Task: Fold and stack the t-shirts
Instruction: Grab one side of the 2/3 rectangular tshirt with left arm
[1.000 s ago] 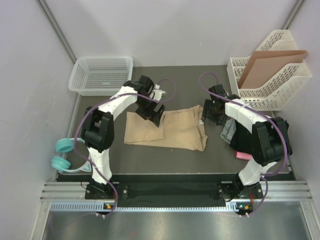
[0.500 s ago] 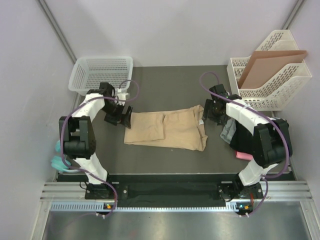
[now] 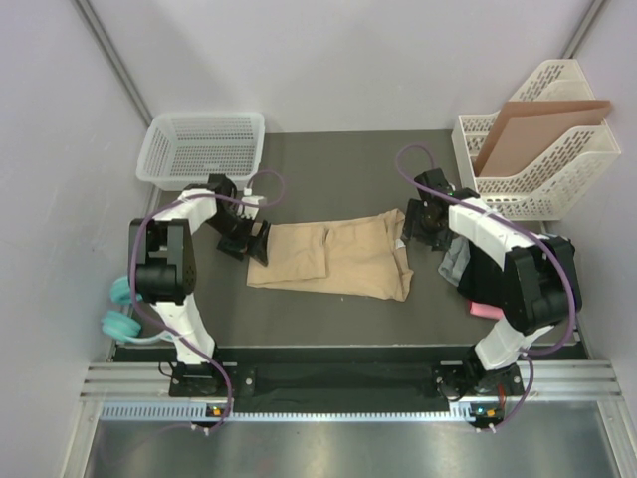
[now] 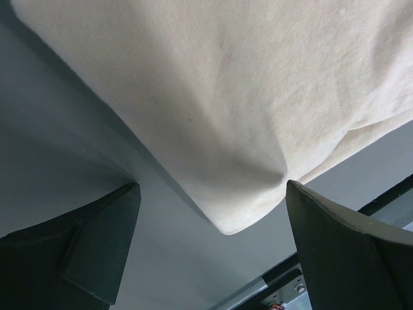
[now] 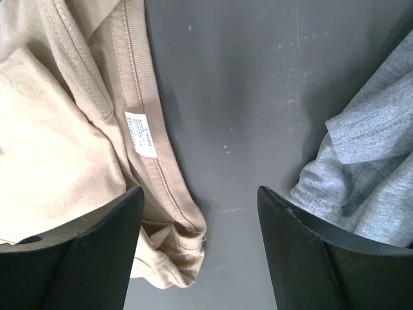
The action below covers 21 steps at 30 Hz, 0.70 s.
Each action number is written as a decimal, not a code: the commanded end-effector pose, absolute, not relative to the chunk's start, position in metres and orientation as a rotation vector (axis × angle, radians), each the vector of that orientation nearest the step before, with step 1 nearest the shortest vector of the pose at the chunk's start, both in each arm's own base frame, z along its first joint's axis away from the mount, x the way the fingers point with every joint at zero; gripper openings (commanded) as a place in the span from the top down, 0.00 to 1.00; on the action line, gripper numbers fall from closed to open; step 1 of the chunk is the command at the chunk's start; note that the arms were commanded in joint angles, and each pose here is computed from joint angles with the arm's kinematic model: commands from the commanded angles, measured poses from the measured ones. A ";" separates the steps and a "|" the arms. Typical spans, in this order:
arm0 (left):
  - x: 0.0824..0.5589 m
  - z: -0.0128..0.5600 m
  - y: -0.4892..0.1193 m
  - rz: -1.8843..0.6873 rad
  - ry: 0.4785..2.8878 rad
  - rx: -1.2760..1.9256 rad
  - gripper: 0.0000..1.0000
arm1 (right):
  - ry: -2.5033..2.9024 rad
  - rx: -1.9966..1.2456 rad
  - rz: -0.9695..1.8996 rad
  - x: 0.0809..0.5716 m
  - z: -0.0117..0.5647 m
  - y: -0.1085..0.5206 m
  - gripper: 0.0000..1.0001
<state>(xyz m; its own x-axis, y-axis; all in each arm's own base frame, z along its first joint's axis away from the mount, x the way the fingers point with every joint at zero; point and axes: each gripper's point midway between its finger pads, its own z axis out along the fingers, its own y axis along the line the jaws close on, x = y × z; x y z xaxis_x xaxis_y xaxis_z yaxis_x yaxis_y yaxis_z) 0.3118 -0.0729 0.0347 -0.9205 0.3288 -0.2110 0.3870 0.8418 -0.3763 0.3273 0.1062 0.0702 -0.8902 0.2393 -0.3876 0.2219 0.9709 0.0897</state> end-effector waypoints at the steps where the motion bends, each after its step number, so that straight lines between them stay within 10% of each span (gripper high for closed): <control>1: 0.325 0.029 -0.081 -0.698 2.824 0.606 0.01 | 2.629 0.330 0.090 0.339 0.097 0.112 0.29; 6: 0.323 0.029 -0.091 -0.794 2.815 0.598 0.14 | 2.630 0.332 0.083 0.337 0.097 0.112 0.29; 11: 0.319 0.037 -0.091 -0.790 2.794 0.610 0.84 | 2.624 0.329 0.080 0.338 0.099 0.112 0.30; 21: 0.318 0.048 -0.056 -0.685 2.814 0.594 1.00 | 2.603 0.329 0.081 0.338 0.110 0.110 0.30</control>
<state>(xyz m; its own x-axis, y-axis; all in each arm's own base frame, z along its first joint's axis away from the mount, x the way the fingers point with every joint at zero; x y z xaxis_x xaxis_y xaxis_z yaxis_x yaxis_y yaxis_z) 0.3169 -0.0827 0.0310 -0.9115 0.3374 -0.2354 0.4098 0.7953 -0.4467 0.3256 0.1072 0.0717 -0.8899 0.2384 -0.3890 0.2233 0.9711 0.0844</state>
